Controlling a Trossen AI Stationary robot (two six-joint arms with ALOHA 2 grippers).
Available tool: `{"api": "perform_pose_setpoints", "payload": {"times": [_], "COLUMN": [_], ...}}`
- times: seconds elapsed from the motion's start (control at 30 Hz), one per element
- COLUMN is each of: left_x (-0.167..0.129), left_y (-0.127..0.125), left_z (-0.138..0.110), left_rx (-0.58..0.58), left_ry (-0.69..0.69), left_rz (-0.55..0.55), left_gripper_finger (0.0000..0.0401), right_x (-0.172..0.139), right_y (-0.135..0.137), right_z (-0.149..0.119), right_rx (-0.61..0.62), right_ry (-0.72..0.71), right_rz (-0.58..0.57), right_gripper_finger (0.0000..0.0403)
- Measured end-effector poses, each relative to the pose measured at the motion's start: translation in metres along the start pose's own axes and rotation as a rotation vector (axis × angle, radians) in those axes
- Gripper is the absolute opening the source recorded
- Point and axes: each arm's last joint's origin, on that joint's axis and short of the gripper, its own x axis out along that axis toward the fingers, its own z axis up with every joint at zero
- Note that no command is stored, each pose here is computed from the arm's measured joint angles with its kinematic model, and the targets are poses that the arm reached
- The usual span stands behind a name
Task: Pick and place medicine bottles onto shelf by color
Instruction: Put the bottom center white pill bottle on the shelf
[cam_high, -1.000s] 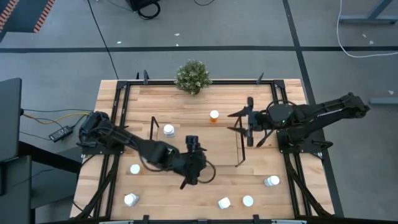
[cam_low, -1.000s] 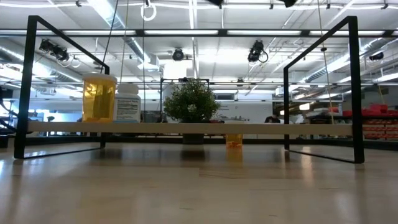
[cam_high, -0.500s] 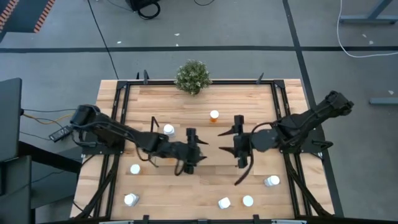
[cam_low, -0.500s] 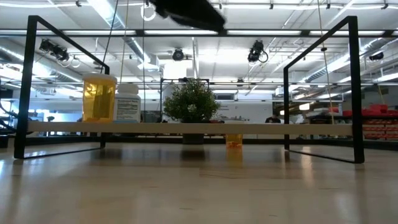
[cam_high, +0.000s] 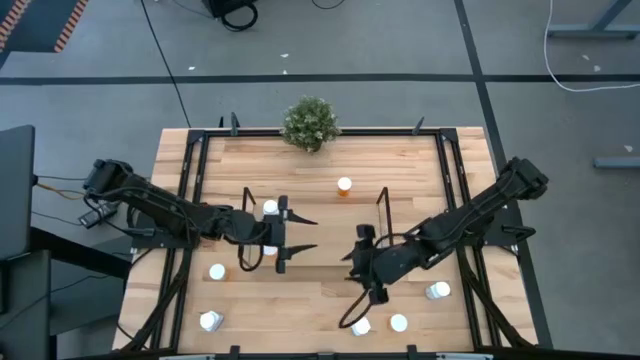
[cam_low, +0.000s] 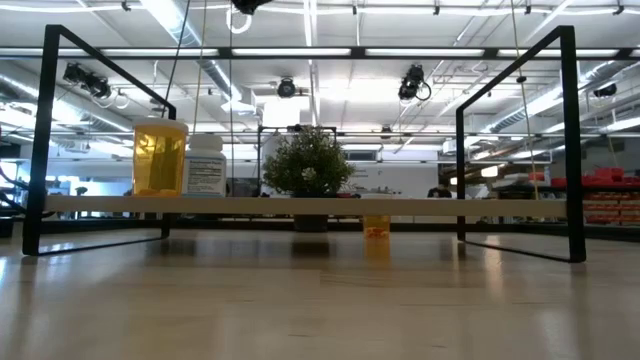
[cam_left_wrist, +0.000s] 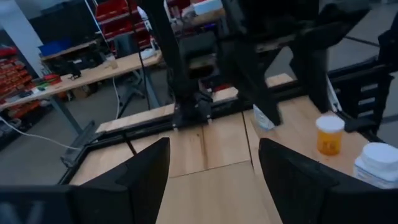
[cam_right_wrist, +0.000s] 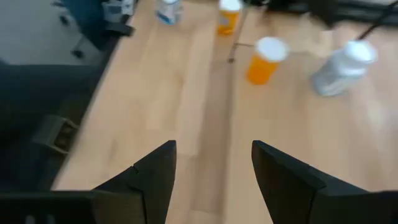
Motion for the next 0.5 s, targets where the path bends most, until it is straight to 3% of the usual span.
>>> {"api": "perform_pose_setpoints", "payload": {"times": [0.23, 0.5], "left_x": [-0.003, -0.005], "left_y": [0.000, -0.007], "left_z": [0.024, 0.042], "left_rx": [-0.021, -0.054], "left_ry": [-0.042, -0.015], "left_rz": [-0.012, -0.053], "left_gripper_finger": [0.0252, 0.0253], "right_x": [0.012, 0.032], "right_y": [0.033, 0.073], "right_z": [0.024, 0.037], "right_rx": [-0.008, -0.064], "right_ry": [0.157, 0.371], "right_rz": [0.077, 0.053], "right_gripper_finger": [0.0217, 0.0216]}}
